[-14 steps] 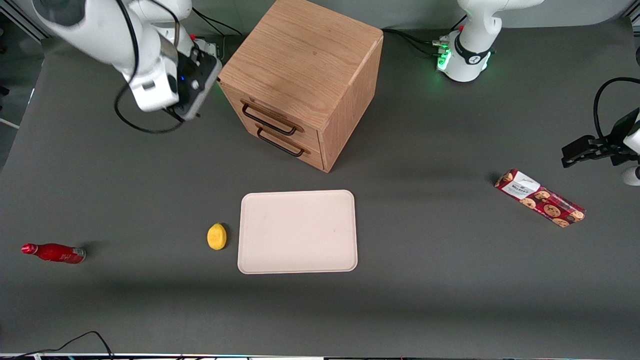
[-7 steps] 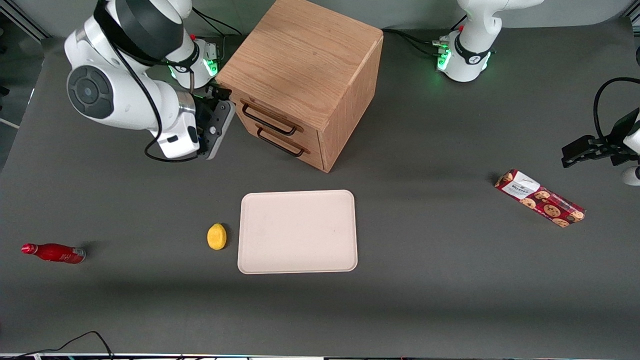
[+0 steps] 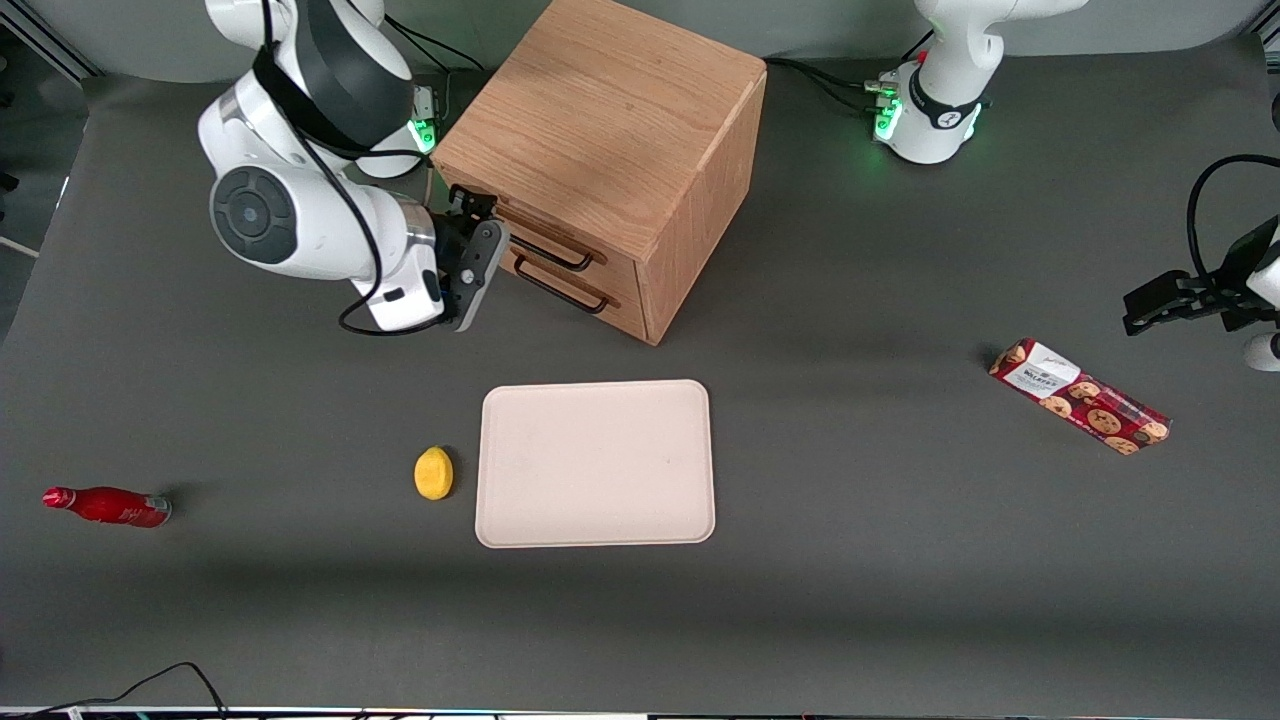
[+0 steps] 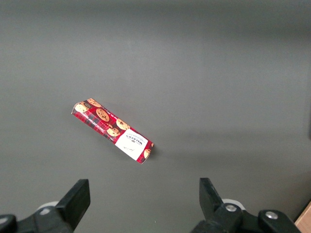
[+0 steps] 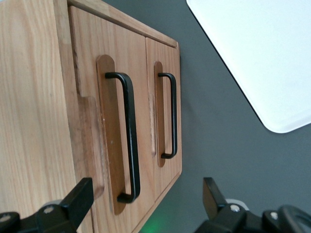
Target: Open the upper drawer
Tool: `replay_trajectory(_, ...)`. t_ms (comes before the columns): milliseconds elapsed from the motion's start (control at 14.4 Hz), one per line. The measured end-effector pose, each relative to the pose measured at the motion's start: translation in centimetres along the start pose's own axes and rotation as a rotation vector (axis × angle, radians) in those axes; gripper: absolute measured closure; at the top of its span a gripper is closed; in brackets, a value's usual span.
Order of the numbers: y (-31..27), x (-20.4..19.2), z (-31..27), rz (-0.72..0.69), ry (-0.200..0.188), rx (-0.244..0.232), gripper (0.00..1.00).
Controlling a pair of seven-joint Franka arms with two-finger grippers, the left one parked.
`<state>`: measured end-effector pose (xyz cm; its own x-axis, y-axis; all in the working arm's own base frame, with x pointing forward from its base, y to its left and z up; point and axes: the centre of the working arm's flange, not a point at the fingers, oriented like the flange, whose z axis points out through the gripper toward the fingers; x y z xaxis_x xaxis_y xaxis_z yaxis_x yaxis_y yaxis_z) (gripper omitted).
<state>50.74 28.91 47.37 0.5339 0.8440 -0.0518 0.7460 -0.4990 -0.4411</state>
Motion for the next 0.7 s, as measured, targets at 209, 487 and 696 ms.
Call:
replay_trajectory(209,0.4,0.3,1.6,0.009,0.010,-0.007,0.00)
replay_trajectory(487,1.0,0.5,5.1,0.024,0.003,-0.004,0.00)
replay_trajectory(696,0.2,0.9,5.9,0.041,-0.002,-0.004,0.00)
